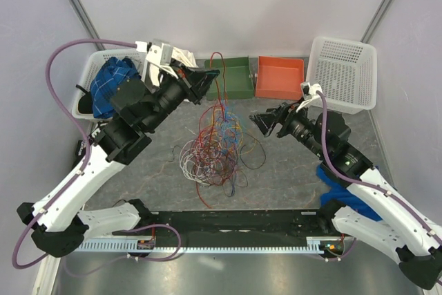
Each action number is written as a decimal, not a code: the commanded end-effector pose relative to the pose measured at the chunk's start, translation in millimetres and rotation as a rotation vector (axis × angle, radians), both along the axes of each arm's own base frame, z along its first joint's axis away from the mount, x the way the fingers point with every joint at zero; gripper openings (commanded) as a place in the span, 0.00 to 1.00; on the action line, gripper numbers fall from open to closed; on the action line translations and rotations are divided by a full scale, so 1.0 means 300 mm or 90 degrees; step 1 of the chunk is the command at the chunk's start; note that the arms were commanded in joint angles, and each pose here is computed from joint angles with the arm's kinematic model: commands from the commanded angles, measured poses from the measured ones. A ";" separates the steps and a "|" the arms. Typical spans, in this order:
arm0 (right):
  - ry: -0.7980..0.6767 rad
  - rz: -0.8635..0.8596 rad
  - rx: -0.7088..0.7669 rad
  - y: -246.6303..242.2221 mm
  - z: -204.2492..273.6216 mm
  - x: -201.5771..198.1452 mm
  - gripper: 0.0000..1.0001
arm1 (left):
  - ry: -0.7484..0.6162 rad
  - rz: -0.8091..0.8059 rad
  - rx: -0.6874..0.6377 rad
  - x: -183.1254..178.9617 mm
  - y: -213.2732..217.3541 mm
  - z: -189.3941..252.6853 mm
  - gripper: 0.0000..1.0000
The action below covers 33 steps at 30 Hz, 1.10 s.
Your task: Untangle the cables
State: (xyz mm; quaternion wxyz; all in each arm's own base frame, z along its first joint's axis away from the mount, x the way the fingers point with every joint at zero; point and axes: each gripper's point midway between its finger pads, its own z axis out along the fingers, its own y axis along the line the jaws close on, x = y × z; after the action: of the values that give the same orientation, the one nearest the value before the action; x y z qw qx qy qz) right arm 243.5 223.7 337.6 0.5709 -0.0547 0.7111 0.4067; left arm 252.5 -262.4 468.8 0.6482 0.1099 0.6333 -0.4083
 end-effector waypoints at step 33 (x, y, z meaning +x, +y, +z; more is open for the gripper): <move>0.147 0.030 -0.039 0.190 -0.412 0.130 0.00 | -0.160 0.052 0.000 -0.013 0.075 0.387 0.02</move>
State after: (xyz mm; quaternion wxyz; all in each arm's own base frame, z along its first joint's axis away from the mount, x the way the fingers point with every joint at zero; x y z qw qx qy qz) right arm 281.4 290.6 246.9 0.4849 -0.0629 0.7590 0.4298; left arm 265.0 -272.7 522.3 0.6738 0.1498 0.6165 -0.3787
